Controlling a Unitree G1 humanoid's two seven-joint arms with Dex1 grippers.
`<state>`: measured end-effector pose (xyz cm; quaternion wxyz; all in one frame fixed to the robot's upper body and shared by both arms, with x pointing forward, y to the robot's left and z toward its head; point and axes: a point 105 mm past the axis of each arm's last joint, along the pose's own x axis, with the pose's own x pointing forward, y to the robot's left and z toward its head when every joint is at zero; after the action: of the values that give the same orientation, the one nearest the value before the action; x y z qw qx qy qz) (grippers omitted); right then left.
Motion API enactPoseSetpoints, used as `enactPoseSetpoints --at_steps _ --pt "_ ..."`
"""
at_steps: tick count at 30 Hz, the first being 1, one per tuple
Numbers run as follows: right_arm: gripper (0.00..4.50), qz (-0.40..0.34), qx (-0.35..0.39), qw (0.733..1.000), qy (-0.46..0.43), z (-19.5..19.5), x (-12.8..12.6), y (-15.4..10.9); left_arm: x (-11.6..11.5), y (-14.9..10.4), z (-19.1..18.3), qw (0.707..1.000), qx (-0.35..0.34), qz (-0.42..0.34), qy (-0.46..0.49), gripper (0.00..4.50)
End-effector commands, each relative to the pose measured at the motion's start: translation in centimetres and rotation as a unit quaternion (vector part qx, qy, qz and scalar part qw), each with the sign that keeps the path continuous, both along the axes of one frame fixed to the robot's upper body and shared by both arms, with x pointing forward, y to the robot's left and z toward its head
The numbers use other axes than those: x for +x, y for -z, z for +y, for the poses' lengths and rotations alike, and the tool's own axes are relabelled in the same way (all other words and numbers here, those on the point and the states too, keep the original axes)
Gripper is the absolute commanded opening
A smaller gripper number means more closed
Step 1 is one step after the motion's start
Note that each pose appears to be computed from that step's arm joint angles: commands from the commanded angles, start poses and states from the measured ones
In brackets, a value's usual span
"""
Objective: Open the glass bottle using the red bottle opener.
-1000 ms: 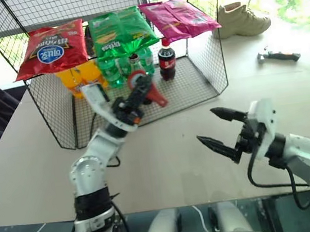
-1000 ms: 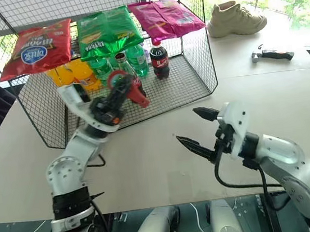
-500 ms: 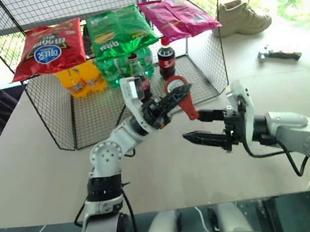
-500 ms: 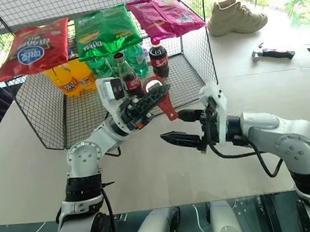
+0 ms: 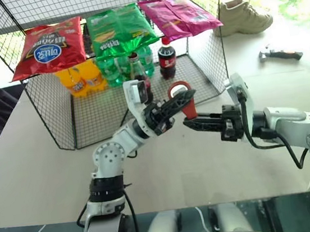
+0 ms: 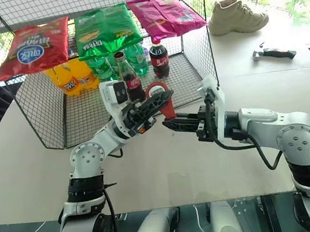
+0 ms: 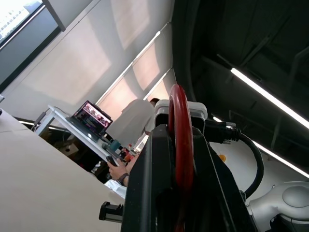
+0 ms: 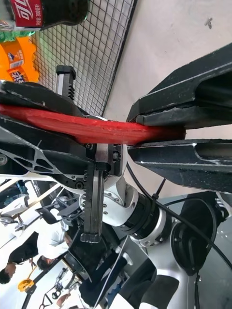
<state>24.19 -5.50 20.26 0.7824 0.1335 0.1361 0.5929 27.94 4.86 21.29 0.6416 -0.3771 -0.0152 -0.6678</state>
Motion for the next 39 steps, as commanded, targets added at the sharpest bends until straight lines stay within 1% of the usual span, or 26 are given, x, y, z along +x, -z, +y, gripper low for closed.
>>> enactPoseSetpoints --at_steps 1,4,6,7,8,9,10,12,14,15,16,17,19,21,23,26,28,30,31,33,34,37,39 --pt "0.03 0.007 0.025 0.998 -0.052 0.8 -2.1 -0.9 -0.1 0.3 -0.2 1.000 0.010 0.008 0.009 0.00" --pt "0.03 0.027 0.042 0.997 -0.061 0.6 -2.6 -1.0 -0.3 0.5 -0.1 1.000 0.011 0.008 0.014 0.00" --pt "0.00 0.040 0.049 0.997 -0.050 0.3 -2.5 -0.8 -0.1 0.6 -0.1 1.000 0.009 0.012 0.008 0.75" --pt "0.00 0.044 0.050 0.997 -0.043 0.2 -2.4 -0.7 -0.1 0.5 0.0 1.000 0.006 0.013 0.009 0.86" --pt "0.00 0.048 0.050 0.997 -0.034 0.0 -2.3 -0.5 -0.1 0.5 0.0 1.000 0.007 0.013 0.007 1.39" --pt "0.00 0.052 0.050 0.997 -0.022 -0.2 -2.1 -0.2 0.1 0.5 0.1 1.000 0.007 0.012 0.001 1.83" --pt "0.00 0.052 0.043 0.998 0.006 -0.8 -1.5 0.3 0.3 0.5 0.3 1.000 0.010 0.012 -0.010 2.35" --pt "0.00 0.048 0.033 0.997 0.053 -1.8 -0.7 1.2 0.8 0.6 0.8 0.999 0.015 0.011 -0.036 3.23" --pt "0.00 0.039 0.033 0.994 0.096 -2.9 -0.1 1.6 1.4 0.7 1.5 0.997 0.025 0.008 -0.072 3.90" --pt "0.00 0.034 0.028 0.992 0.120 -3.5 0.3 1.8 1.6 0.8 1.8 0.995 0.035 0.004 -0.091 4.30" --pt "0.00 0.023 0.014 0.988 0.150 -4.2 0.8 2.2 1.9 1.1 2.1 0.992 0.049 -0.002 -0.117 4.45" --pt "0.00 0.011 0.000 0.984 0.176 -4.9 1.1 2.6 2.1 1.4 2.4 0.988 0.062 -0.008 -0.140 4.45" --pt "0.00 -0.026 -0.025 0.972 0.232 -6.2 2.1 2.9 2.7 2.3 3.0 0.971 0.105 -0.050 -0.211 4.45" --pt "0.00 -0.057 -0.038 0.959 0.277 -7.2 2.9 2.9 3.8 3.1 3.7 0.928 0.162 -0.132 -0.309 4.45" --pt "0.00 -0.086 -0.043 0.947 0.306 -7.6 3.6 2.7 4.2 3.5 3.9 0.899 0.182 -0.172 -0.358 4.45" --pt "0.00 -0.139 -0.053 0.929 0.340 -7.6 4.7 2.1 5.0 3.4 4.3 0.863 0.185 -0.206 -0.422 4.45" --pt "0.00 -0.186 -0.076 0.915 0.351 -7.4 5.2 2.0 5.7 3.0 4.7 0.840 0.182 -0.216 -0.463 4.45" --pt "0.00 -0.215 -0.088 0.907 0.352 -6.9 5.5 2.0 6.3 3.0 5.1 0.806 0.198 -0.238 -0.505 4.45" --pt "0.00 -0.221 -0.088 0.905 0.352 -6.8 5.6 2.0 6.5 3.0 5.2 0.793 0.203 -0.245 -0.519 4.45" --pt "0.00 -0.229 -0.082 0.901 0.358 -6.6 5.7 1.9 6.7 3.2 5.4 0.779 0.208 -0.248 -0.537 4.45" --pt "0.00 -0.235 -0.080 0.898 0.362 -6.5 5.8 1.7 7.1 3.2 5.8 0.754 0.220 -0.257 -0.562 4.45" --pt "0.00 -0.245 -0.073 0.892 0.372 -6.3 5.9 1.5 8.2 2.6 6.7 0.695 0.237 -0.281 -0.618 4.45" --pt "0.00 -0.247 -0.073 0.890 0.376 -6.3 5.9 1.6 8.9 2.0 6.9 0.672 0.240 -0.286 -0.639 4.45"
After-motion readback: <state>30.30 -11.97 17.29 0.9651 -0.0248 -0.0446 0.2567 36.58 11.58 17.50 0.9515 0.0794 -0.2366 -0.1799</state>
